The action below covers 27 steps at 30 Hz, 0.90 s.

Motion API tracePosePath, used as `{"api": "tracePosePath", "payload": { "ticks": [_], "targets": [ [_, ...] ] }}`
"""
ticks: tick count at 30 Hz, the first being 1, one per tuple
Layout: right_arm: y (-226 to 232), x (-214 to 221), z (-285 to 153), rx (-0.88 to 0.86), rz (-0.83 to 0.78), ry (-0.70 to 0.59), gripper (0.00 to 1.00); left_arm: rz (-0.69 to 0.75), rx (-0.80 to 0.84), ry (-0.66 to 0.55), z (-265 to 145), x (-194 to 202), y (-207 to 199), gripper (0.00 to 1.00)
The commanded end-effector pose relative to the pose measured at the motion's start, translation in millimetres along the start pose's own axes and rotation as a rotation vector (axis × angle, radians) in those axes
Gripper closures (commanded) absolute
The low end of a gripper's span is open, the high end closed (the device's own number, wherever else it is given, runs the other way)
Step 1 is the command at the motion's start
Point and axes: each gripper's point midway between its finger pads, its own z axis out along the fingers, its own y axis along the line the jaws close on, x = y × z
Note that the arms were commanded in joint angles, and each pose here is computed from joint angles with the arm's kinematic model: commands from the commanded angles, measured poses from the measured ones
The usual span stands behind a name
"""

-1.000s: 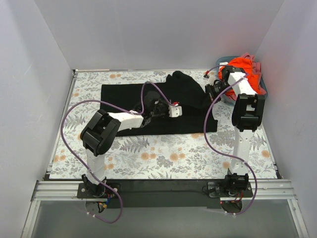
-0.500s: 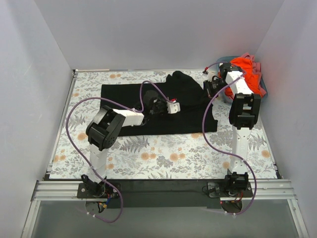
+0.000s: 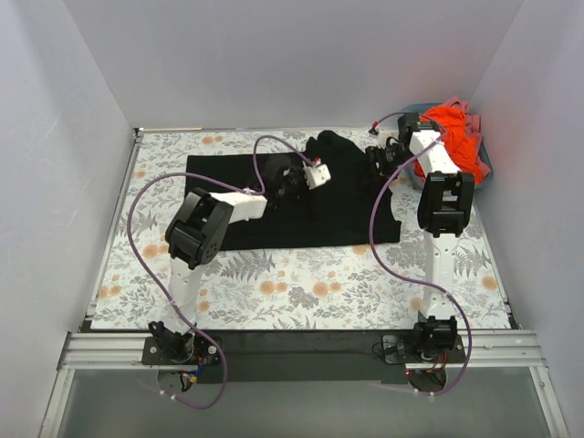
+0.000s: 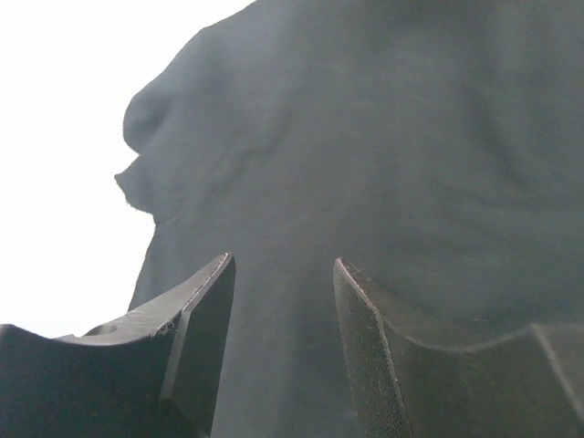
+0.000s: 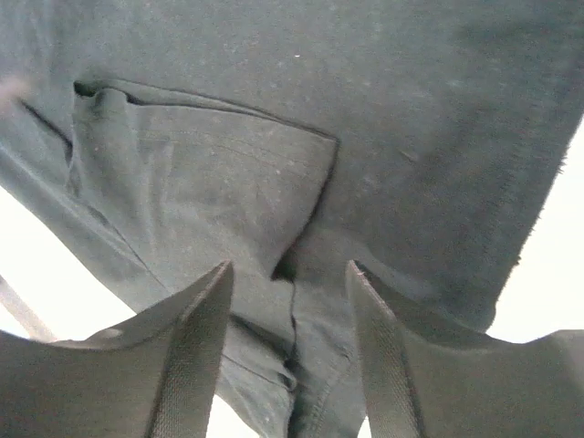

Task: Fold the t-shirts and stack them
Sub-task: Fold the tshirt

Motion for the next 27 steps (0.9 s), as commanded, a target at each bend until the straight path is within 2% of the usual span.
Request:
{"api": "tracePosePath", "payload": {
  "ticks": [1, 2, 3, 4, 5, 6, 7, 8, 10, 11, 13, 16, 19, 22, 27],
  "targets": [
    [10.6, -22.4, -46.9, 0.074, -0.07, -0.098, 0.39, -0.245, -0.125, 0.049, -35.6, -32.7, 75.0, 0.53],
    [12.0, -19.2, -54.3, 0.077, -0.087, -0.101, 0.37, -0.387, -0.142, 0.035, -50.2, -41.0, 96.1, 0.52],
    [24.9, -19.4, -70.9, 0.086, -0.118, -0.12, 0.38, -0.461, -0.14, 0.045, -62.9, -45.1, 106.9, 0.52],
    [27.5, -5.2, -70.5, 0.081, -0.115, -0.089, 0.38, -0.594, -0.113, 0.146, -88.1, -22.0, 106.5, 0.51],
    [31.8, 0.6, -75.4, 0.084, -0.149, -0.081, 0.4, -0.679, -0.086, 0.116, -107.8, -41.5, 115.7, 0.52],
    [39.8, 3.6, -86.8, 0.098, -0.17, -0.089, 0.42, -0.739, -0.082, 0.146, -125.0, -37.9, 116.8, 0.52],
    [40.4, 16.4, -87.4, 0.103, -0.163, -0.055, 0.43, -0.83, -0.078, 0.239, -152.6, -14.4, 112.0, 0.52],
    [42.2, 31.0, -86.2, 0.1, -0.176, -0.02, 0.44, -0.873, -0.061, 0.25, -172.0, -16.9, 109.9, 0.52],
    [42.0, 52.7, -83.8, 0.099, -0.163, 0.034, 0.46, -1.001, 0.017, 0.364, -206.4, 2.4, 81.2, 0.52],
    [40.1, 71.4, -76.7, 0.09, -0.143, 0.082, 0.46, -1.058, 0.008, 0.388, -229.9, 17.3, 83.7, 0.51],
    [41.4, 83.4, -78.2, 0.097, -0.156, 0.104, 0.46, -1.171, 0.033, 0.46, -269.5, 38.0, 64.4, 0.42],
    [35.4, 110.5, -70.8, 0.112, -0.146, 0.181, 0.48, -1.201, -0.022, 0.586, -311.6, 69.7, 44.3, 0.42],
    [25.8, 129.7, -57.5, 0.112, -0.128, 0.244, 0.5, -1.212, -0.052, 0.705, -336.5, 99.3, 14.5, 0.43],
    [15.7, 141.1, -47.5, 0.125, -0.117, 0.278, 0.52, -1.232, -0.052, 0.796, -347.6, 122.4, -10.7, 0.46],
    [-5.3, 154.4, -32.8, 0.172, -0.113, 0.32, 0.53, -1.25, -0.106, 0.913, -356.6, 159.7, -28.2, 0.48]
  ]
}}
